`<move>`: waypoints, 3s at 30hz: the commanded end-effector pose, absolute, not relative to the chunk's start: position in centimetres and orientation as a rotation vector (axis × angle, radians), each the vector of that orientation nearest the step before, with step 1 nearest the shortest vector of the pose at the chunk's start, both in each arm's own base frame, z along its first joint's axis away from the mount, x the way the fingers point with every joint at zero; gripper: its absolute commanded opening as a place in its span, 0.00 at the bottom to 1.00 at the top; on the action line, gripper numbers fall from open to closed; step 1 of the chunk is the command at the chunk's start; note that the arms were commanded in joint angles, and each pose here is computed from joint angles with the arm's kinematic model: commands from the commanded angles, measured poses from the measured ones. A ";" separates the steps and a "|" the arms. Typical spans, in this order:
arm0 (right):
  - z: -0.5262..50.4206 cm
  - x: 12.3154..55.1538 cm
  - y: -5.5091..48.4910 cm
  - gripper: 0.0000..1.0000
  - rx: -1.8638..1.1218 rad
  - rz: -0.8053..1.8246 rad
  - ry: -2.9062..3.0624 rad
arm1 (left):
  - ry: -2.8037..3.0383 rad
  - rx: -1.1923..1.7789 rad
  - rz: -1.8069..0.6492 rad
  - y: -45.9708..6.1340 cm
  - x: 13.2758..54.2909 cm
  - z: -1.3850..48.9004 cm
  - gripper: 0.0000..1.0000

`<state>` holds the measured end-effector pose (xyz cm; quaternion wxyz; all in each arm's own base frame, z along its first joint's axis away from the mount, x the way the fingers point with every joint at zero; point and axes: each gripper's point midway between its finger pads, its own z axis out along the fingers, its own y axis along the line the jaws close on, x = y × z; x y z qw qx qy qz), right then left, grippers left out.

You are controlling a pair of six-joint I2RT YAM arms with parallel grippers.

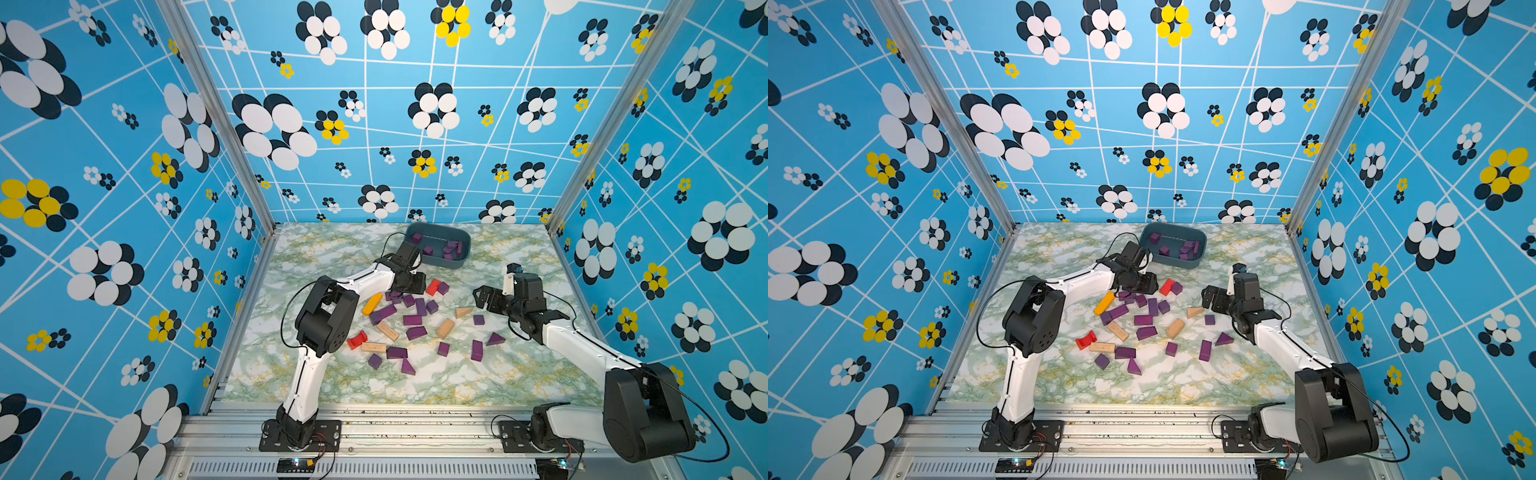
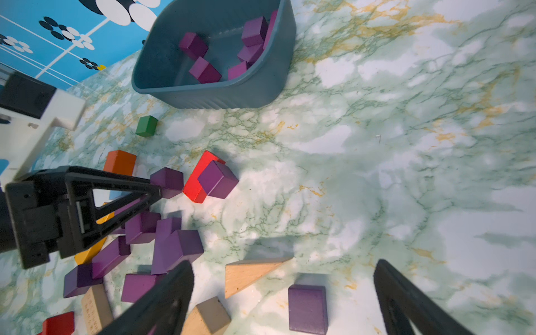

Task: Pick purple bricks into the storage bin
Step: Pick up the building block from the center of the board, then place the building block in the storage box, then pick up the building block from the center of the board.

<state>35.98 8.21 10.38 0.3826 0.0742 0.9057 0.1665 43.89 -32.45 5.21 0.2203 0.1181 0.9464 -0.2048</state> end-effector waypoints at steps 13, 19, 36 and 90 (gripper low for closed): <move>8.2 35.8 7.9 0.99 0.245 0.423 2.360 | 2.653 0.268 -0.431 -32.4 44.9 2.6 0.34; 7.6 35.9 8.2 0.99 0.256 0.445 2.371 | 2.615 0.301 -0.437 -32.6 45.2 3.8 0.21; 6.1 36.7 8.8 0.99 0.302 0.494 2.391 | 2.327 0.387 -0.567 -35.1 48.4 16.2 0.22; 11.2 36.6 11.8 0.97 -0.044 0.414 2.390 | 1.900 0.397 -0.485 -28.6 48.2 28.1 0.99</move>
